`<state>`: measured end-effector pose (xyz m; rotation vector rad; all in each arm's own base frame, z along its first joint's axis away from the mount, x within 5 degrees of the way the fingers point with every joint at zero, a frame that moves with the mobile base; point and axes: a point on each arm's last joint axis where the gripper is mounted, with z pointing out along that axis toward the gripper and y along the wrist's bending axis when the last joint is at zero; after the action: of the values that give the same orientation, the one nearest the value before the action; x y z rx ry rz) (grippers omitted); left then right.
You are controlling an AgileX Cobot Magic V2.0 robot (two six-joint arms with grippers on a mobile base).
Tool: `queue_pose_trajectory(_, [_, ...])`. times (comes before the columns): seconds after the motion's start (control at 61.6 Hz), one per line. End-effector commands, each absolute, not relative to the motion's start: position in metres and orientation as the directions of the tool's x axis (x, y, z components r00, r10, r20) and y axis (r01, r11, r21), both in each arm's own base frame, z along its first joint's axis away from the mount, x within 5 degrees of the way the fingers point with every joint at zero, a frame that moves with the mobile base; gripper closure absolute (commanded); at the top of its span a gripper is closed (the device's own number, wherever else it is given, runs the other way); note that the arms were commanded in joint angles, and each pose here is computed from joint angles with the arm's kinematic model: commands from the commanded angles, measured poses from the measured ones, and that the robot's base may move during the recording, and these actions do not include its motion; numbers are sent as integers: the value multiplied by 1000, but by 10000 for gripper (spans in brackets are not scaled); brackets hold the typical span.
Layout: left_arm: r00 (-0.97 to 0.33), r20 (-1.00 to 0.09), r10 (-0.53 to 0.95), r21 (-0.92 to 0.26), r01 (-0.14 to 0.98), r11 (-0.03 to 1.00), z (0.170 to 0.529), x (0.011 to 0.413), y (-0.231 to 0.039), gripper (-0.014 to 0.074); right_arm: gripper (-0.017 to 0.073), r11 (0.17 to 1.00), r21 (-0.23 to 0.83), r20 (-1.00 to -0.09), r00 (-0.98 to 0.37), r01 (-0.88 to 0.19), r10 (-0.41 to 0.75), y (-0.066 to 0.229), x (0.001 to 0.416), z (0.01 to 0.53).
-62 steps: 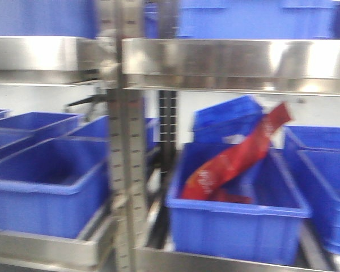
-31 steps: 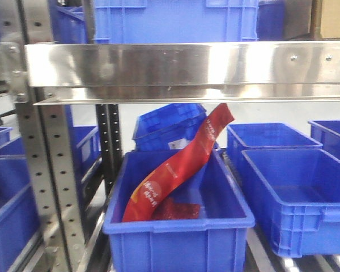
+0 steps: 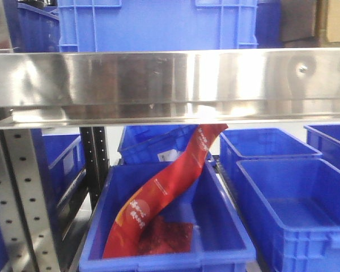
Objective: Grab block from conveyor and place in blue bin
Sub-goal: 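Drive the base up to the shelf of blue bins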
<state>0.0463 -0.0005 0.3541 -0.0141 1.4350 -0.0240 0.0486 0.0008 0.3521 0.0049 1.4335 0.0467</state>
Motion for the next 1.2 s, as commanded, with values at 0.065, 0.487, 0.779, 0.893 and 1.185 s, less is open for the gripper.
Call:
queue_pose_trajectory(0.065, [158,-987,-30,-30,8,1000,356,45,-1,704,727,999,19,-987,161,-27,23,1,48,354])
queue_pose_trajectory(0.487, [158,-987,-30,-30,8,1000,356,45,-1,704,727,999,19,-987,161,-27,23,1,48,354])
queue_pose_trajectory(0.779, [158,-987,-30,-30,8,1000,356,45,-1,704,727,999,19,-987,161,-27,23,1,48,354])
queue_pose_trajectory(0.893, [158,-987,-30,-30,8,1000,356,45,-1,704,727,999,19,-987,161,-27,23,1,48,354])
queue_pose_trajectory(1.185, [158,-987,-30,-30,8,1000,356,45,-1,704,727,999,19,-987,161,-27,23,1,48,354])
